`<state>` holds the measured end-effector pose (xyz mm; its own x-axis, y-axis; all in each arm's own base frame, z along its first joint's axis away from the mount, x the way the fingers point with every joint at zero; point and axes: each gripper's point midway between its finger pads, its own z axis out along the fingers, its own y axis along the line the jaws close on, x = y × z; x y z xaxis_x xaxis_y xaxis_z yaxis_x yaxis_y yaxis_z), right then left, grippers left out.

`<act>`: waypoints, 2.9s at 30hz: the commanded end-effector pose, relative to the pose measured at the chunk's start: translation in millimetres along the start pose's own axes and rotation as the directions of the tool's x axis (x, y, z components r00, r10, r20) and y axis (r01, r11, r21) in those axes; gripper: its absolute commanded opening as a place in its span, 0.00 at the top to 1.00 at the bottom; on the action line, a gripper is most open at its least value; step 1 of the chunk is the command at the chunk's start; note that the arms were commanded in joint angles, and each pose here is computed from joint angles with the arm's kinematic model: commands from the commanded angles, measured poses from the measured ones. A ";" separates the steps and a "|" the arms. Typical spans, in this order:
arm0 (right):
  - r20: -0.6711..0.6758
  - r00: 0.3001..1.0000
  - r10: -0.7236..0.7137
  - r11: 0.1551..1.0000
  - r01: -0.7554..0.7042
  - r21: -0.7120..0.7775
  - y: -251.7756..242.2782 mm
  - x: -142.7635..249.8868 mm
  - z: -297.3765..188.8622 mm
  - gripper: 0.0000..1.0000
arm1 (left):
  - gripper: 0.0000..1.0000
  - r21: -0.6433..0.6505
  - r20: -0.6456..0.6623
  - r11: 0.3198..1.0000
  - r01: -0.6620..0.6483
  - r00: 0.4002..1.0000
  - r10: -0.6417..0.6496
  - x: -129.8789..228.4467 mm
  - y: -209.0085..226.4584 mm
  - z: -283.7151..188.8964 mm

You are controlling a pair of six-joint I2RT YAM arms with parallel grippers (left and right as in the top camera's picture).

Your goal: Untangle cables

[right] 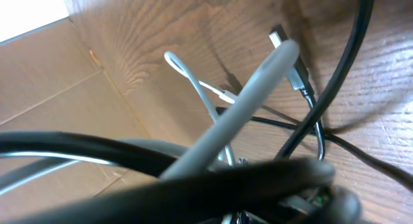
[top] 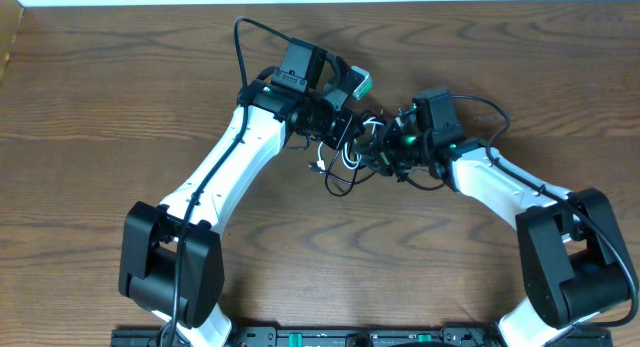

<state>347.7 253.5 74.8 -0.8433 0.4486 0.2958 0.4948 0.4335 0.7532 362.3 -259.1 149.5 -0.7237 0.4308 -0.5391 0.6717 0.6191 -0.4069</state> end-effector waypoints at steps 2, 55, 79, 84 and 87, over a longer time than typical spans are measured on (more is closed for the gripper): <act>0.042 0.999 -0.019 0.998 0.016 0.053 -8.7 0.2 6.0 0.80 | 0.92 0.019 -0.015 1.000 -0.012 1.000 0.012 5.3 -0.1 5.0; -0.009 0.784 -0.621 0.728 0.572 -0.377 69.0 20.9 -31.4 0.99 | 0.92 -0.083 0.206 0.868 0.489 0.861 -0.465 -18.2 87.8 -38.7; -0.053 0.779 -0.625 0.774 0.609 -0.174 9.7 4.6 -24.3 0.71 | 0.92 0.050 0.172 0.975 0.218 0.960 -0.223 -24.4 57.4 -37.6; -0.009 0.789 -0.614 0.773 0.599 -0.207 26.0 -0.4 -25.7 0.72 | 0.92 0.060 0.145 0.983 0.173 0.973 -0.180 -17.4 52.9 -36.4; 0.013 0.788 -0.615 0.767 0.602 -0.223 33.6 -2.6 -26.6 0.74 | 0.92 0.062 0.142 0.982 0.176 0.973 -0.183 -16.7 52.1 -36.0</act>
<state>354.8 244.6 102.1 -0.9682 0.0695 -0.2402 -0.1848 0.4480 0.8747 407.9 -206.7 166.2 -0.8201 0.1818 -0.5425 0.5031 0.6808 -0.5323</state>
